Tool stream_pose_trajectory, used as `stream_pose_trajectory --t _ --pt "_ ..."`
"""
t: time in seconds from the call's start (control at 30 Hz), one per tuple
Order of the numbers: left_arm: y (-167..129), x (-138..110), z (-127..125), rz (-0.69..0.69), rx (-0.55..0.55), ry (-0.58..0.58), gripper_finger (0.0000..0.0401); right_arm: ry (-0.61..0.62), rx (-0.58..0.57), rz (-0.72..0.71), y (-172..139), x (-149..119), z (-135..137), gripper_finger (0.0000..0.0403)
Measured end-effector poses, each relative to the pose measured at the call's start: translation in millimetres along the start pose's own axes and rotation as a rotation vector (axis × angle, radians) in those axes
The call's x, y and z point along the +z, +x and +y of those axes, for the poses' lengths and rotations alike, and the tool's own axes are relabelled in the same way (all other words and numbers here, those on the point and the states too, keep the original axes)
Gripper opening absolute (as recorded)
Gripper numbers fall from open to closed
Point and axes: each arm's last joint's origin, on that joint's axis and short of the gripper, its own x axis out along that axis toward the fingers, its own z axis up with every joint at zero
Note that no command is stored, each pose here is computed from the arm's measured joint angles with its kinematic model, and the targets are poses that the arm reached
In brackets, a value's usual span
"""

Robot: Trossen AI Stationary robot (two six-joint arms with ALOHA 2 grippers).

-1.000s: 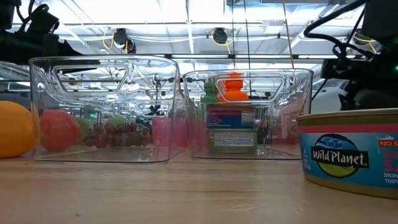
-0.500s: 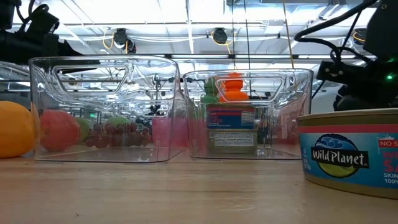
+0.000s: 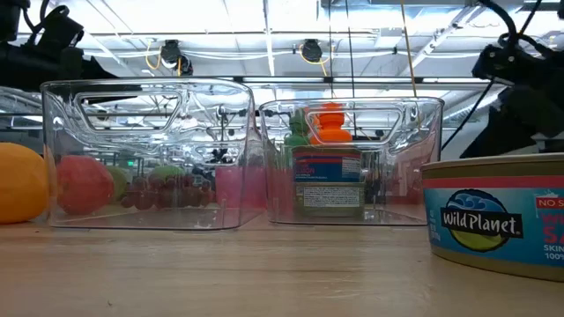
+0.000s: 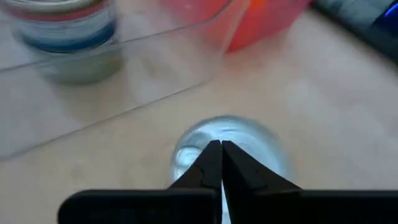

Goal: Pick & Place Food Item
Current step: Put the green tuna can into the right transparent bin

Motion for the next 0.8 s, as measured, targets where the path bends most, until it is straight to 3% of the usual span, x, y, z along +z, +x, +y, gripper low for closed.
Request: stream_pose_trajectory --t 0.13,0.3,0.4,0.53,0.67,0.8 --pt "0 0 0 0.0 0.0 0.0 0.0273 0.026 0.052 -0.085 -9 9 2 0.0004" --pt "0 0 0 0.0 0.0 0.0 0.0273 -0.032 0.085 -0.045 -10 9 1 0.0003" --pt "0 0 0 0.0 0.0 0.0 0.0273 -0.016 0.006 -0.072 -9 8 -6 0.0002" --pt "0 0 0 0.0 0.0 0.0 0.0273 0.109 -0.152 -0.03 1 -5 -29 0.0006" --pt "0 0 0 0.0 0.0 0.0 0.0273 0.262 -0.254 0.106 15 -35 -53 0.005" --pt "0 0 0 0.0 0.0 0.0 0.0273 0.38 -0.271 0.161 25 -60 -66 0.0121"
